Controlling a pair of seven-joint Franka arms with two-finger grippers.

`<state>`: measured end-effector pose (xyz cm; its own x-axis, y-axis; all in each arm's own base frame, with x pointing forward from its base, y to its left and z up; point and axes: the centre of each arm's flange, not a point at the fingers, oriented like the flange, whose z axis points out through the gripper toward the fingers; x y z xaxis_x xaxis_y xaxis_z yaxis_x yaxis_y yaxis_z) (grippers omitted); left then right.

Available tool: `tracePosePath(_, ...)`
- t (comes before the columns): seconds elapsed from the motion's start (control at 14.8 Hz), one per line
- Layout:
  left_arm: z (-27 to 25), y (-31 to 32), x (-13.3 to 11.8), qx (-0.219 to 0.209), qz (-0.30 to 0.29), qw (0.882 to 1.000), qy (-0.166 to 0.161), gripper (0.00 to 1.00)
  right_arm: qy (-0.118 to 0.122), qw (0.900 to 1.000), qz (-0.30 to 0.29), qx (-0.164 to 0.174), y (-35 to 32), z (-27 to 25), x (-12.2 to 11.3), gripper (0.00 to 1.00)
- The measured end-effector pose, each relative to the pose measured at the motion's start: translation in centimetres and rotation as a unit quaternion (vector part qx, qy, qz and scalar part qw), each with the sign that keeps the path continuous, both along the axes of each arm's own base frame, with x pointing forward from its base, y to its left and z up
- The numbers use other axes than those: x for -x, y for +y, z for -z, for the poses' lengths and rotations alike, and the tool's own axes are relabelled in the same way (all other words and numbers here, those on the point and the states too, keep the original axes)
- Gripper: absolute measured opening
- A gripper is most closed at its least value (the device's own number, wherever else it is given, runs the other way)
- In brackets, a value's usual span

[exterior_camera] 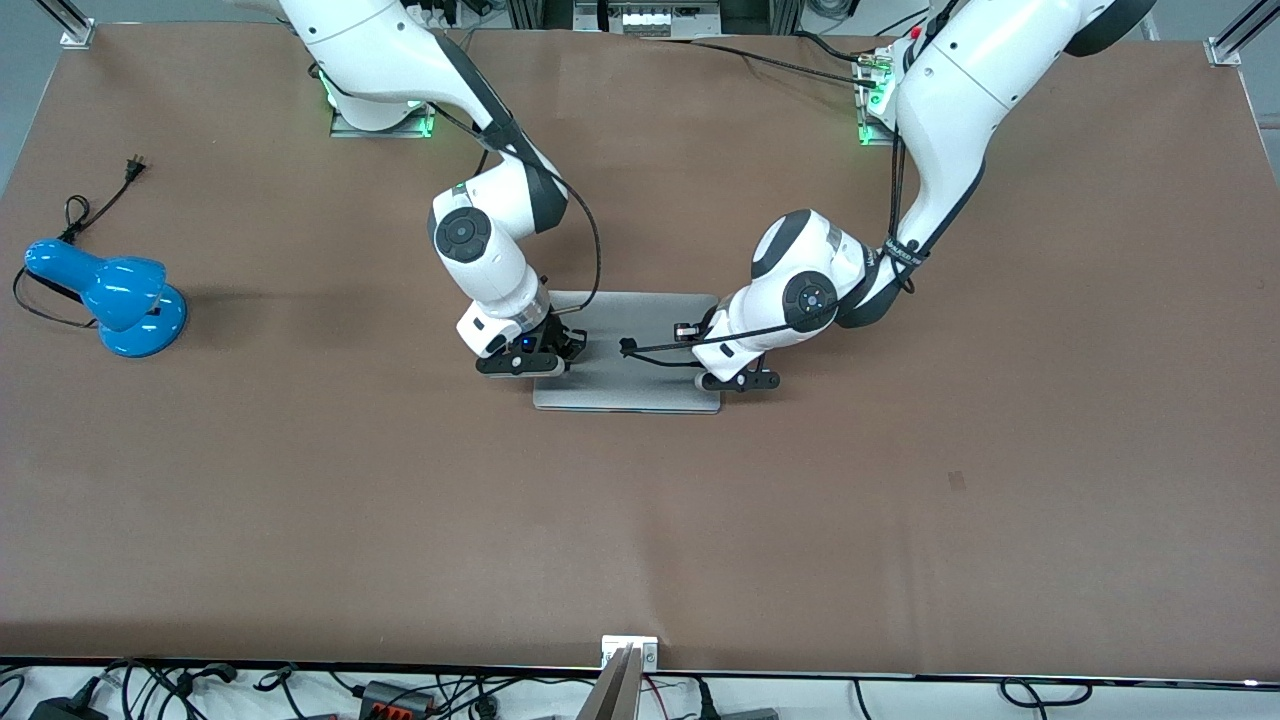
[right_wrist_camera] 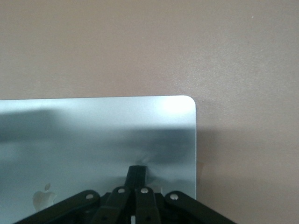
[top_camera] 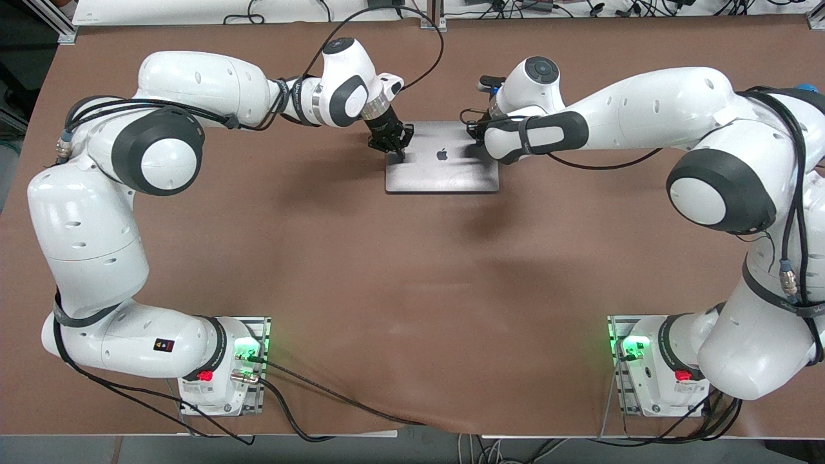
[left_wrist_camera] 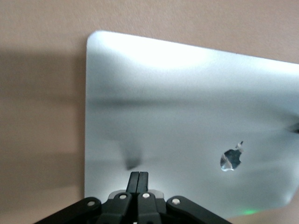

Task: Close laptop with both arms from behind
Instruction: 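Press both grippers on the closed laptop lid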

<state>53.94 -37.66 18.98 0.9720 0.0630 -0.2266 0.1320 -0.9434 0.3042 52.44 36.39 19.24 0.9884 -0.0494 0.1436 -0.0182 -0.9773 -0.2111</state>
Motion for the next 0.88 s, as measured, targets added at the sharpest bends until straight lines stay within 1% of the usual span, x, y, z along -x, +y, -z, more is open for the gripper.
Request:
tracePosePath(0.14, 0.89, 0.11, -0.12, -0.001, -0.001, 1.000, -0.004, 0.01, -0.001, 1.000, 0.000, 0.000, 0.05, 0.51, -0.06, 0.01)
tracePosePath(0.61, 0.84, -0.50, 0.05, -0.011, 0.005, 1.000, -0.013, 0.01, -0.004, 1.000, -0.002, -0.001, 0.16, 0.54, -0.06, 0.01)
tracePosePath(0.88, 0.25, -0.50, -0.28, -0.016, -0.010, 1.000, -0.011, 0.01, -0.004, 1.000, -0.003, -0.001, 0.24, 0.43, -0.12, 0.01)
